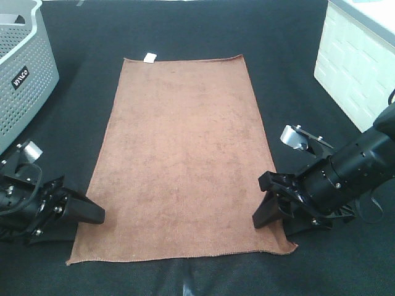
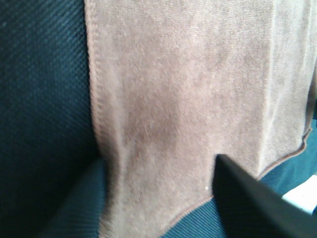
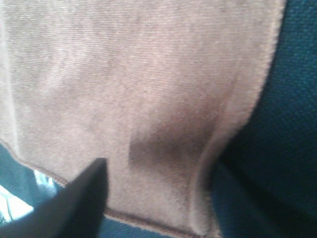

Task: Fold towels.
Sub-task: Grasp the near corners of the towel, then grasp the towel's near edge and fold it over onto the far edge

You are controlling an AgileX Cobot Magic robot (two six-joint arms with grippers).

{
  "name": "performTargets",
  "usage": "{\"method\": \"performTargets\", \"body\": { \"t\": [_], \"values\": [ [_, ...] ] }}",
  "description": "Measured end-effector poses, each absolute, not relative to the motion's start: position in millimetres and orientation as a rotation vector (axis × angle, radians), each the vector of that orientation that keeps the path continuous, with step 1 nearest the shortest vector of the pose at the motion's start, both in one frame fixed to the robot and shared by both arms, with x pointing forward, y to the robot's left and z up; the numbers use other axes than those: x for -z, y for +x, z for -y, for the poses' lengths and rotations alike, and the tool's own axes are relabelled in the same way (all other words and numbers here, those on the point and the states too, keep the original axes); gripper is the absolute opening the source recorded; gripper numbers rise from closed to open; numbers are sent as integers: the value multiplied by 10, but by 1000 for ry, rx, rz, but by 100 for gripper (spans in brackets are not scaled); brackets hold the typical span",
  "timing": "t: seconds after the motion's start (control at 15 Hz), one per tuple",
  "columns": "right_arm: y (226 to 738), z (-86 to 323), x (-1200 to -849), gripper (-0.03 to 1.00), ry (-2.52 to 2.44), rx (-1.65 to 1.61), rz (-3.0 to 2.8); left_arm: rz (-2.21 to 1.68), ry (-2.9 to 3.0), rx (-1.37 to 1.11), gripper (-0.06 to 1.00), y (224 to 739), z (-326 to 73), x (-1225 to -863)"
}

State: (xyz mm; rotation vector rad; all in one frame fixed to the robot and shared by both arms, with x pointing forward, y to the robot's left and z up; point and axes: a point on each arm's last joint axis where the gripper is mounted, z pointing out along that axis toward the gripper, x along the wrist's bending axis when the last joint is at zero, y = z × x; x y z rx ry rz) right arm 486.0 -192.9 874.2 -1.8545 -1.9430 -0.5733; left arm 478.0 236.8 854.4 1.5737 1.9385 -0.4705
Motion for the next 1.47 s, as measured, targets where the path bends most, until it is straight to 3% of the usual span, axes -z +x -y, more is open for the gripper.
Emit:
{"method": "performTargets", "body": {
  "t": [0.2,0.27,0.53,0.8,1.47],
  "values": [
    [4879,1946,-8696,18,-1882,564,1959,-1947,1584,460,22,4807,-2377,-8512],
    [4879,1946,-8696,2,-1882,564,1959,-1932,1602,449,4,4808,-2379,-8510],
    [4883,1940,-8704,0,-1892,573,1946,-1923,1611,445,0,4807,-2379,-8514],
    [4870,1938,-8923,0,-1897,639,1950,-1889,1646,413,0,4778,-2388,-8733],
    [4294,2067,-9007,0,-1894,554,1920,-1880,1815,448,0,4377,-2441,-9077]
  ]
}}
